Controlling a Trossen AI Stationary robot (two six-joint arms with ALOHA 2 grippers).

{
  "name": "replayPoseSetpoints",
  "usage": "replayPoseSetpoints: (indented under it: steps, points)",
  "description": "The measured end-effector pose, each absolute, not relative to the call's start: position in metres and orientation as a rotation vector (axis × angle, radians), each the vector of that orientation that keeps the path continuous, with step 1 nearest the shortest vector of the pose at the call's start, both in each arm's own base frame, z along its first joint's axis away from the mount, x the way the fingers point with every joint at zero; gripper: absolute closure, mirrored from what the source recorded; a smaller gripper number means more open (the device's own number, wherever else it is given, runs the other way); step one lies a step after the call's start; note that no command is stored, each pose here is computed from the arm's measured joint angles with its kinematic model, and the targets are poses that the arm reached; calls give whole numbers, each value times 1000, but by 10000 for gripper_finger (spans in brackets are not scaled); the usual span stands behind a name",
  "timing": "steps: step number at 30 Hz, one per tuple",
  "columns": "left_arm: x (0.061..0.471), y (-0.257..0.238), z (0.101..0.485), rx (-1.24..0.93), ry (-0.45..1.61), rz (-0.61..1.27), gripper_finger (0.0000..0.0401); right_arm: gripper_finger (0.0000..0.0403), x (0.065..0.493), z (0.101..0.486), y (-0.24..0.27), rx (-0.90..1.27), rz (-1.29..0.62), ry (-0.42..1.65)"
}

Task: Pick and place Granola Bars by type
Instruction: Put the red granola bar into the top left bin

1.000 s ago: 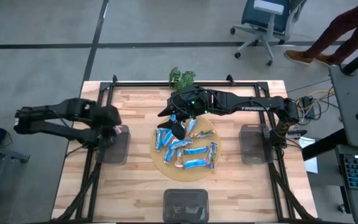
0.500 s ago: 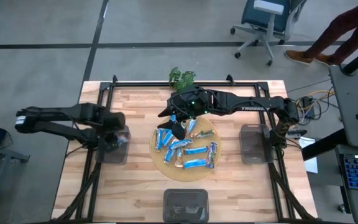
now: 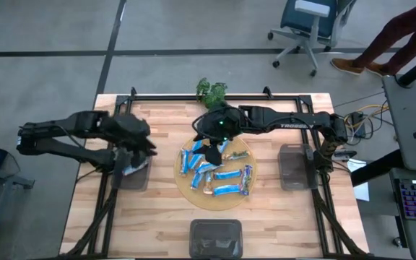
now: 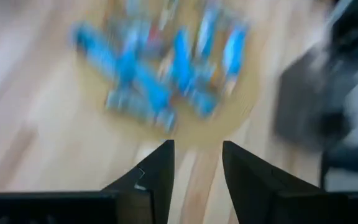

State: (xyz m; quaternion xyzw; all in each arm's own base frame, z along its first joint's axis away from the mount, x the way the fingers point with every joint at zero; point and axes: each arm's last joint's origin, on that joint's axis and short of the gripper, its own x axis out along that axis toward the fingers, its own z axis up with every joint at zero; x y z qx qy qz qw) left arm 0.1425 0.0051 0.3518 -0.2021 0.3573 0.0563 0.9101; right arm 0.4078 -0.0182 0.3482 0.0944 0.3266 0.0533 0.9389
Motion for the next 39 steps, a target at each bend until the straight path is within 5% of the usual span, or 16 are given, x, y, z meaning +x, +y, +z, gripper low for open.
replayPoseSetpoints:
  steps: [7, 17, 27, 39]
  points:
    - [148, 5, 388, -343, 382, 35, 288, 181, 393, 346, -17, 177, 107, 785]
    - [147, 6, 387, -302, 366, 57, 367, 238, 366, 362, -17, 144, 93, 787]
    - [158, 6, 380, -307, 412, 46, 377, 278, 324, 338, -9, 254, 62, 793]
    - [183, 8, 369, -312, 496, 62, 278, 216, 303, 330, -4, 327, 52, 753]
